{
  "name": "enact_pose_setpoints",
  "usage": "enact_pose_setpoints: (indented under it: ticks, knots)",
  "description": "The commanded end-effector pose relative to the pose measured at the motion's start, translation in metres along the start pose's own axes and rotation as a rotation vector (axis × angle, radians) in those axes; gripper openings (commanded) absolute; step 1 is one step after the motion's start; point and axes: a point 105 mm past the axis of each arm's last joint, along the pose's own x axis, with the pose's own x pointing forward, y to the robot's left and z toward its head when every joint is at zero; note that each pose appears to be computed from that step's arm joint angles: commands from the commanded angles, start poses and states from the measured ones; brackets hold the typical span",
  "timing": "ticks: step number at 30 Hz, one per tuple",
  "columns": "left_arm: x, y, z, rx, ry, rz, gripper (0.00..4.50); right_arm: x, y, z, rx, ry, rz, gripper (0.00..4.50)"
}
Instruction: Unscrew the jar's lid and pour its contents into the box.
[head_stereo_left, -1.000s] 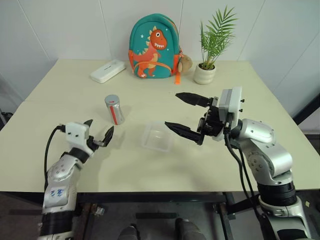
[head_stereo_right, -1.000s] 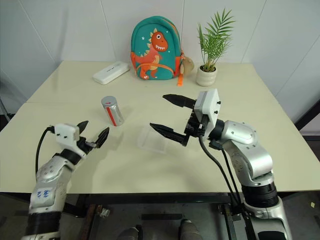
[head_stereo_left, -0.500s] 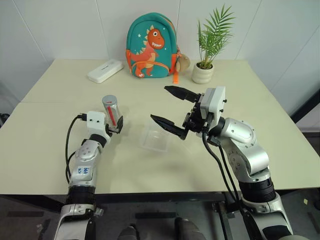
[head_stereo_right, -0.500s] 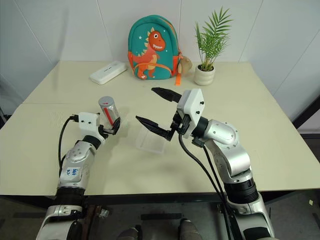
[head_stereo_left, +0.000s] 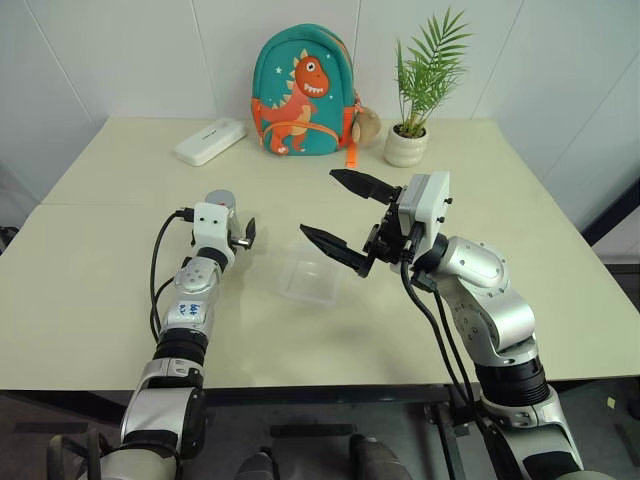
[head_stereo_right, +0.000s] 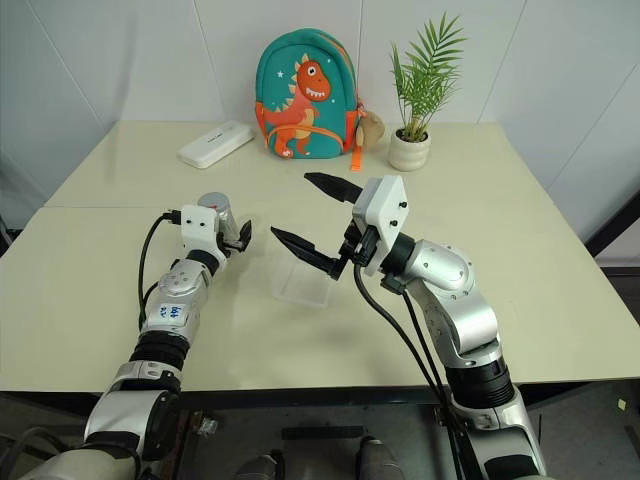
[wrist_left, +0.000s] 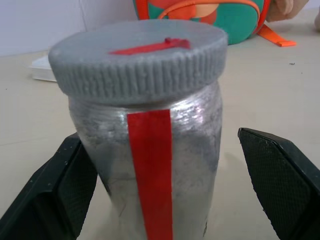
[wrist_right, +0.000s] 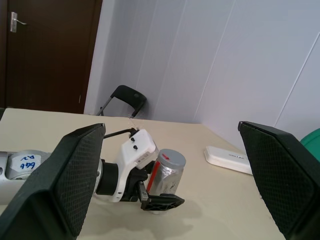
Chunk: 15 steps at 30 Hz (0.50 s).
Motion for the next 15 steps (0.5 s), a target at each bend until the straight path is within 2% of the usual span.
enact_pose_setpoints:
  ticks: [1, 7, 11, 15]
  knots:
    - [0.002, 0.005, 0.015, 0.011, -0.056, 0.027, 3.85, -0.001, 0.001, 0.010, -0.017, -0.040, -0.003, 4.50]
    - [-0.001, 0.004, 0.016, -0.003, -0.070, 0.030, 2.04, 0.000, 0.000, 0.009, -0.010, -0.041, -0.007, 4.50]
    - [-0.003, 0.001, 0.021, -0.056, -0.104, 0.001, 1.96, 0.000, 0.001, 0.006, 0.001, -0.037, -0.009, 4.50]
    - [-0.007, 0.003, 0.037, -0.089, -0.158, -0.078, 1.96, 0.001, 0.000, 0.004, 0.006, -0.019, -0.015, 4.50]
